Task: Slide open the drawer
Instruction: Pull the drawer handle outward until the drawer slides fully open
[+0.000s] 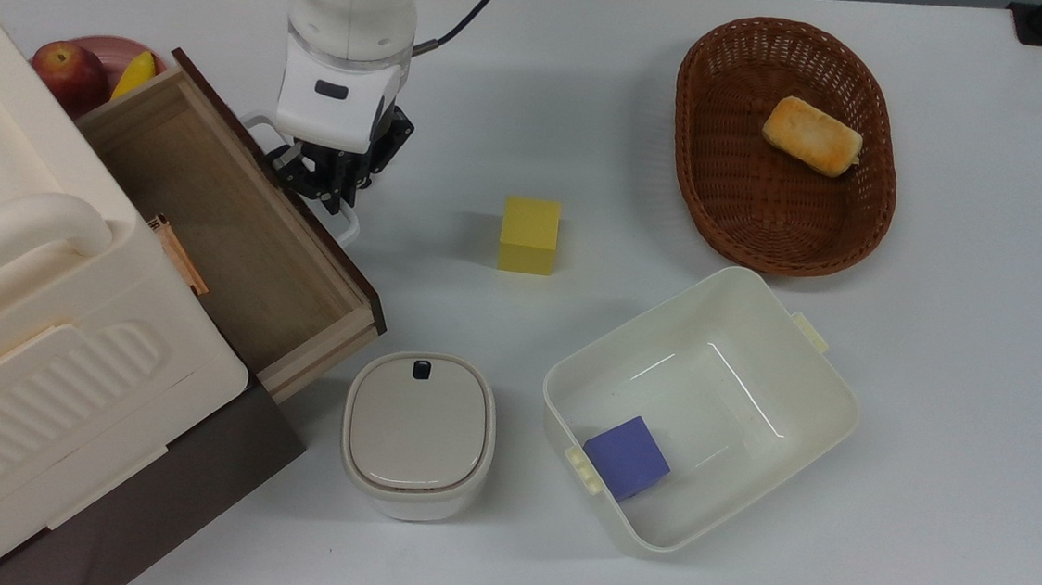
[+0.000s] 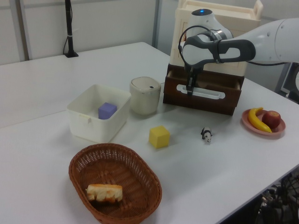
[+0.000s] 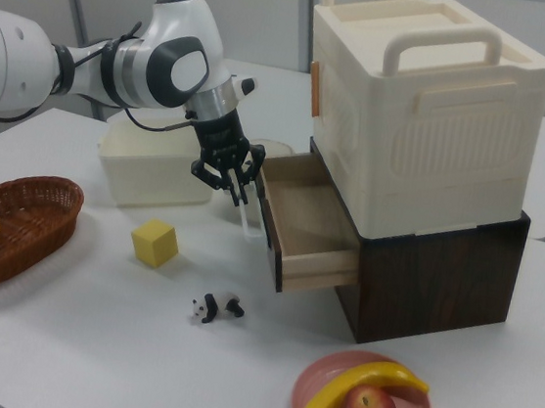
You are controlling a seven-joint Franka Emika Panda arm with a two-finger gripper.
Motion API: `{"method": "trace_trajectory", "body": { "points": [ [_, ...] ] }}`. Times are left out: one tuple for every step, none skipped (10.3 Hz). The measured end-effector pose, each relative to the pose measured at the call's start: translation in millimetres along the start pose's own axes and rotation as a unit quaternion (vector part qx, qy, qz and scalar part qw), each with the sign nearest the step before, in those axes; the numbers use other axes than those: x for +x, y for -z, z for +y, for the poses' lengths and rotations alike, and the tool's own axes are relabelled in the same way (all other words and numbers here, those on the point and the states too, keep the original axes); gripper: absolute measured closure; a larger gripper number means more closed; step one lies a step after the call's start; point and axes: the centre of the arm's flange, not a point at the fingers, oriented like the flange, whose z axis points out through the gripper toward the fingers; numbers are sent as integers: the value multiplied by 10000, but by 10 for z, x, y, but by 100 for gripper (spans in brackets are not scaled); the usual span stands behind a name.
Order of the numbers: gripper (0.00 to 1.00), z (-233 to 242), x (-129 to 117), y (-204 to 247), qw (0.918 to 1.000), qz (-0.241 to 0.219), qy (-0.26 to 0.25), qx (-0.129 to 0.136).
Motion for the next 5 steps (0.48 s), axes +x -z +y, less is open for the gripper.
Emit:
{"method": "trace_trajectory", "body": {
  "points": [
    [88, -41, 5, -12, 10000, -19, 7, 18],
    [89, -89, 15, -27, 10000, -40, 26, 39],
    [89, -128, 23, -38, 10000, -55, 47, 55],
    [89, -153, 30, -42, 9999, -68, 65, 66],
    [89, -170, 35, -45, 9999, -86, 75, 80]
  ]
}}
